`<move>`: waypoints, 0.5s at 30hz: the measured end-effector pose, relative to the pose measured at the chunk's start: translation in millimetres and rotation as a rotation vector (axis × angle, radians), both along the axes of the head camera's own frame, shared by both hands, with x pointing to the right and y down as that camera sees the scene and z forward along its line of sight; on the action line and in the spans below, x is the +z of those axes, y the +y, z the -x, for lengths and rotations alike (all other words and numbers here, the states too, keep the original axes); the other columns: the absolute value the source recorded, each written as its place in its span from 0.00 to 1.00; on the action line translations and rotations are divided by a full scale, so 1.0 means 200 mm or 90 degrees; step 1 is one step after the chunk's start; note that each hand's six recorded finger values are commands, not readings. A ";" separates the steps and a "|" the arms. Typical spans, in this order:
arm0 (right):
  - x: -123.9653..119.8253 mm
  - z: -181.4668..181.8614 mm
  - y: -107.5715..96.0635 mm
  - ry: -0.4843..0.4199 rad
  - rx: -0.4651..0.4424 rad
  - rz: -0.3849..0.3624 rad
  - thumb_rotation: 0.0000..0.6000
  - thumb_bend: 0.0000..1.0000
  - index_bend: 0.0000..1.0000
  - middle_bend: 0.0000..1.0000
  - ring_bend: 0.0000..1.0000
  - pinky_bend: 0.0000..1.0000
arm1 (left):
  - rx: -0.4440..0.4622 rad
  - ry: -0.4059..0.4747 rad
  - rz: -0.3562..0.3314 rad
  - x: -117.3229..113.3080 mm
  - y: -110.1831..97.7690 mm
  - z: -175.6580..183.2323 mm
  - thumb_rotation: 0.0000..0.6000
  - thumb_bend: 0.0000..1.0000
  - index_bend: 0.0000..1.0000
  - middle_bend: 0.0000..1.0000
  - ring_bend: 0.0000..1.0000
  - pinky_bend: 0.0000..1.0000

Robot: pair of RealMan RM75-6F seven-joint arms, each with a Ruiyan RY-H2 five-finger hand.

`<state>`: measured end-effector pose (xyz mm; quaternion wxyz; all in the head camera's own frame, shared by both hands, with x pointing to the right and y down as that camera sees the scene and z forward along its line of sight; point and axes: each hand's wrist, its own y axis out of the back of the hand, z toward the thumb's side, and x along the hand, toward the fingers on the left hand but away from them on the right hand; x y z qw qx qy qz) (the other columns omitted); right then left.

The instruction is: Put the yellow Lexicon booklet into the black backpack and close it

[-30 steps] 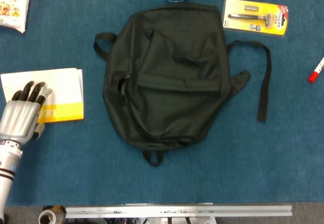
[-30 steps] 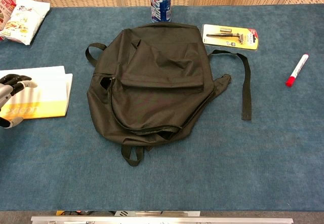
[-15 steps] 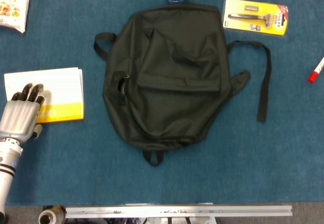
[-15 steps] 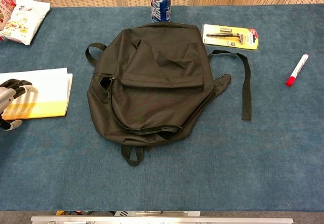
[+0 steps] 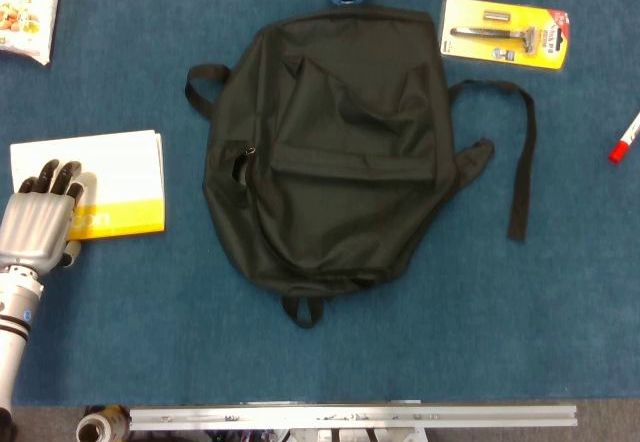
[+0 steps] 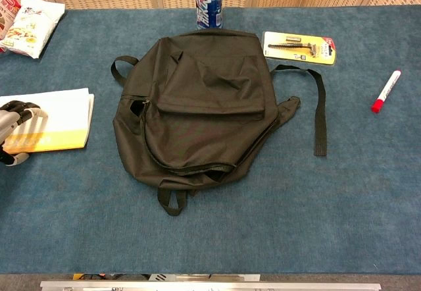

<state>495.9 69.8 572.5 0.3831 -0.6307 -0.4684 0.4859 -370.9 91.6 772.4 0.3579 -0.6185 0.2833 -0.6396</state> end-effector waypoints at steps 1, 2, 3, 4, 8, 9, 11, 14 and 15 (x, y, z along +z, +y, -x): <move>0.00 0.00 0.00 -0.001 0.001 -0.001 1.00 0.24 0.29 0.39 0.27 0.45 | -0.001 0.000 0.001 0.00 0.00 0.00 1.00 0.25 0.15 0.10 0.06 0.21; 0.00 0.00 0.00 -0.002 0.002 -0.002 1.00 0.24 0.29 0.39 0.27 0.45 | -0.001 -0.001 0.001 0.00 0.00 0.00 1.00 0.25 0.15 0.10 0.06 0.21; 0.00 0.00 0.00 -0.002 0.002 -0.003 1.00 0.24 0.29 0.39 0.27 0.45 | -0.002 -0.002 0.002 0.01 0.00 0.01 1.00 0.25 0.15 0.10 0.06 0.21; 0.00 -0.01 0.00 -0.003 0.003 -0.004 1.00 0.24 0.29 0.39 0.27 0.45 | -0.001 -0.003 0.004 0.01 0.00 0.01 1.00 0.25 0.15 0.10 0.06 0.21; 0.00 -0.01 0.00 -0.005 0.004 -0.003 1.00 0.24 0.29 0.39 0.27 0.45 | -0.003 -0.007 0.006 0.01 -0.01 0.01 1.00 0.25 0.15 0.10 0.06 0.21; 0.00 -0.01 0.00 -0.005 0.004 -0.003 1.00 0.24 0.29 0.39 0.27 0.45 | -0.003 -0.007 0.007 0.01 -0.01 0.01 1.00 0.25 0.15 0.10 0.06 0.21; 0.00 -0.01 0.00 -0.006 0.006 -0.002 1.00 0.24 0.29 0.39 0.27 0.45 | -0.003 -0.007 0.011 0.02 -0.01 0.01 1.00 0.25 0.15 0.10 0.06 0.21; 0.00 -0.02 0.01 -0.007 0.009 -0.002 1.00 0.24 0.29 0.39 0.27 0.45 | -0.007 -0.002 0.008 0.02 -0.03 0.00 1.00 0.25 0.15 0.10 0.06 0.21; 0.00 -0.02 0.01 -0.007 0.010 -0.002 1.00 0.24 0.29 0.39 0.27 0.45 | -0.008 -0.001 0.007 0.02 -0.03 0.00 1.00 0.25 0.15 0.11 0.06 0.21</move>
